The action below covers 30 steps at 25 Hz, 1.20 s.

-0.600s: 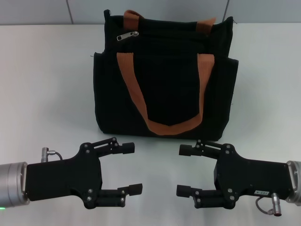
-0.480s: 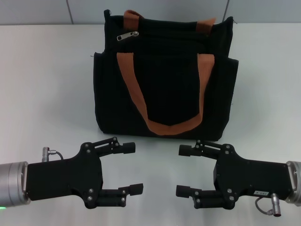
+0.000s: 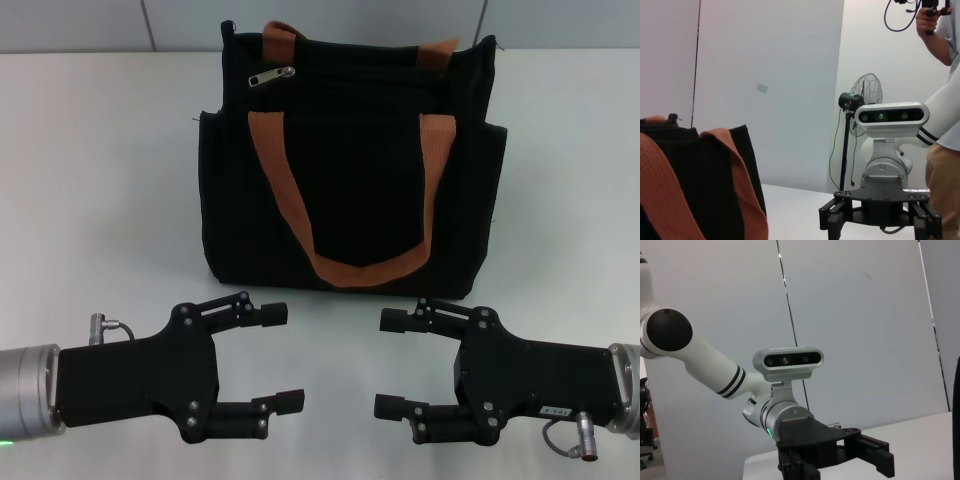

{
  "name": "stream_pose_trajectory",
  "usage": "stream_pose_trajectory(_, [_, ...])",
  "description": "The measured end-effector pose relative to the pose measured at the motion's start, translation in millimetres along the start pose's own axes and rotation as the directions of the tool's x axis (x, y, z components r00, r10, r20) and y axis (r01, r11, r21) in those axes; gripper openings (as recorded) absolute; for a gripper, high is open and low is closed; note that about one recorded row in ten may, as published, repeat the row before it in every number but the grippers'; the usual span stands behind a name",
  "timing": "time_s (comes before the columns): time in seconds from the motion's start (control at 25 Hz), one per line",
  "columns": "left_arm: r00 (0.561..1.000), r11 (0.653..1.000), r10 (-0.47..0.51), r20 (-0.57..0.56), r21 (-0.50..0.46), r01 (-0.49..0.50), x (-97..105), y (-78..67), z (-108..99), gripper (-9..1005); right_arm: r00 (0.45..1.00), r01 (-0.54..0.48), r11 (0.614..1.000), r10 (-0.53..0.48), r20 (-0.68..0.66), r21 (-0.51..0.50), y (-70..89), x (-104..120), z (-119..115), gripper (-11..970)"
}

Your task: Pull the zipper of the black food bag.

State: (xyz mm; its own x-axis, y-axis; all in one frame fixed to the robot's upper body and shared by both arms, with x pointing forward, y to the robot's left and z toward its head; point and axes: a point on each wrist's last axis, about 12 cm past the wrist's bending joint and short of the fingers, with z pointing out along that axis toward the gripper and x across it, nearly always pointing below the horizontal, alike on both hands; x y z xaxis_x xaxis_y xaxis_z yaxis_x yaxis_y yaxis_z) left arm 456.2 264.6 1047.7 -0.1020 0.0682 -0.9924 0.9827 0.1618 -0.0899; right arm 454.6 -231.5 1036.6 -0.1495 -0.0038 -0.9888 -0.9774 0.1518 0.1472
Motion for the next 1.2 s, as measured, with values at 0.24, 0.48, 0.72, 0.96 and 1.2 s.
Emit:
stream_pose_trajectory(0.24, [0.998, 0.995, 0.015, 0.063, -0.097, -0.009, -5, 6.9, -6, 835, 1.000, 0.000, 1.000, 0.000, 0.001, 0.000, -0.1, 0, 0, 819])
stream_pose_trajectory(0.48, [0.947, 0.897, 0.022, 0.321, -0.425, 0.123, -32, 41.0, -39, 835, 1.000, 0.004, 1.000, -0.004, 0.001, 0.002, -0.3, 0, 1, 819])
stream_pose_trajectory(0.72, [0.976, 0.835, 0.010, 0.217, -0.539, 0.111, -41, 83.5, -31, 835, 1.000, 0.007, 1.000, -0.006, -0.006, 0.008, -1.4, 1, 1, 819])
stream_pose_trajectory(0.96, [0.998, 0.881, 0.011, 0.068, -0.473, 0.022, -49, 99.6, -6, 834, 1.000, 0.004, 1.000, -0.004, -0.012, 0.016, -1.8, 2, 1, 818])
stream_pose_trajectory(1.2, [0.999, 0.927, 0.031, -0.026, -0.374, -0.039, -56, 100.0, 7, 835, 1.000, -0.007, 1.000, 0.007, -0.019, 0.024, -1.6, 4, 2, 818])
